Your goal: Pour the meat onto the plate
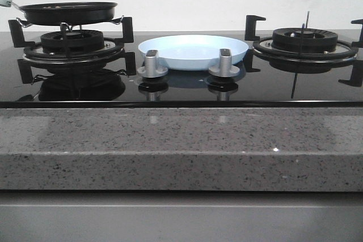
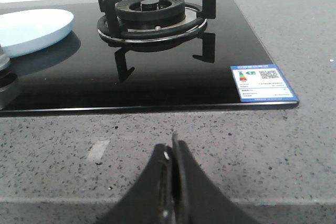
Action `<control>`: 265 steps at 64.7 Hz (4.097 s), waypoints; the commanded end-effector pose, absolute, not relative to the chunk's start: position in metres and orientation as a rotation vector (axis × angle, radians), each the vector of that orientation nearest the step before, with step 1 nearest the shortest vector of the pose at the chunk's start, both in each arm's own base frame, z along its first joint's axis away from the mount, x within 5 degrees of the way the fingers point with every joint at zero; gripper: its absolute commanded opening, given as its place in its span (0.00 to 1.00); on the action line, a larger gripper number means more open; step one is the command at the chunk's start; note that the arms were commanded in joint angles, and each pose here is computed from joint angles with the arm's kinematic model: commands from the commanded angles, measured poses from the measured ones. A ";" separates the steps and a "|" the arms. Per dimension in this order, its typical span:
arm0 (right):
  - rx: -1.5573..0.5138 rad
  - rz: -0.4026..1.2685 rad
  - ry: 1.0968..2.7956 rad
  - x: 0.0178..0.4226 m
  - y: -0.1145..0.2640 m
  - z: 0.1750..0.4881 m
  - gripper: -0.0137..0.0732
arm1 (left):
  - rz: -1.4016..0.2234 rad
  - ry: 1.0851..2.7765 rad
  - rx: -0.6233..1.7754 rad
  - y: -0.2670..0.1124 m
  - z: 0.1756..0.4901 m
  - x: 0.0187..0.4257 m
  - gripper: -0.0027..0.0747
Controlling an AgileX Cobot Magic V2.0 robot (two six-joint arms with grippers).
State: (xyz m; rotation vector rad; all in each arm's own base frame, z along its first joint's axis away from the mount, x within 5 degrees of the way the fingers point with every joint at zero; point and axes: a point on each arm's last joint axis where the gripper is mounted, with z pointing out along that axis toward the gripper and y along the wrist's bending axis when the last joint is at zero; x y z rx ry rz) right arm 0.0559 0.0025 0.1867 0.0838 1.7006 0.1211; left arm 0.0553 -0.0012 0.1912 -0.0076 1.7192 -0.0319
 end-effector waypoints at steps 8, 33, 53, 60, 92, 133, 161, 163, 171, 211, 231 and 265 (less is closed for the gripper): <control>0.081 0.107 1.597 0.055 0.001 0.197 0.09 | -0.045 1.624 -0.021 -0.001 0.198 0.055 0.01; 0.081 0.107 1.597 0.055 0.001 0.197 0.09 | -0.045 1.624 -0.021 -0.001 0.198 0.055 0.01; 0.081 0.107 1.597 0.055 0.001 0.197 0.09 | -0.043 1.624 -0.020 -0.001 0.198 0.055 0.01; 0.081 0.107 1.597 0.055 0.001 0.197 0.09 | -0.017 1.623 0.000 -0.001 0.198 0.055 0.01; 0.081 0.107 1.597 0.055 0.001 0.197 0.09 | -0.022 1.606 -0.004 -0.001 0.199 0.055 0.01; 0.081 0.107 1.586 0.055 0.001 0.199 0.09 | -0.027 1.478 -0.010 -0.001 0.212 0.055 0.01; 0.062 0.109 1.555 0.050 0.002 0.295 0.09 | -0.034 1.554 -0.011 -0.001 0.300 0.063 0.01; 0.062 0.109 1.561 0.053 0.002 0.302 0.09 | -0.034 1.569 -0.011 -0.001 0.305 0.069 0.01; 0.065 0.108 1.603 0.073 0.003 0.327 0.09 | -0.032 1.540 -0.013 -0.001 0.328 0.091 0.01; 0.069 0.106 1.650 0.094 0.003 0.336 0.90 | -0.034 1.568 -0.015 -0.001 0.331 0.107 0.82; 0.086 0.131 1.640 0.095 0.003 0.337 0.92 | -0.034 1.568 -0.015 -0.001 0.331 0.107 0.82; 0.044 0.181 1.973 0.208 0.018 0.367 0.92 | -0.034 1.562 -0.015 -0.001 0.332 0.107 0.82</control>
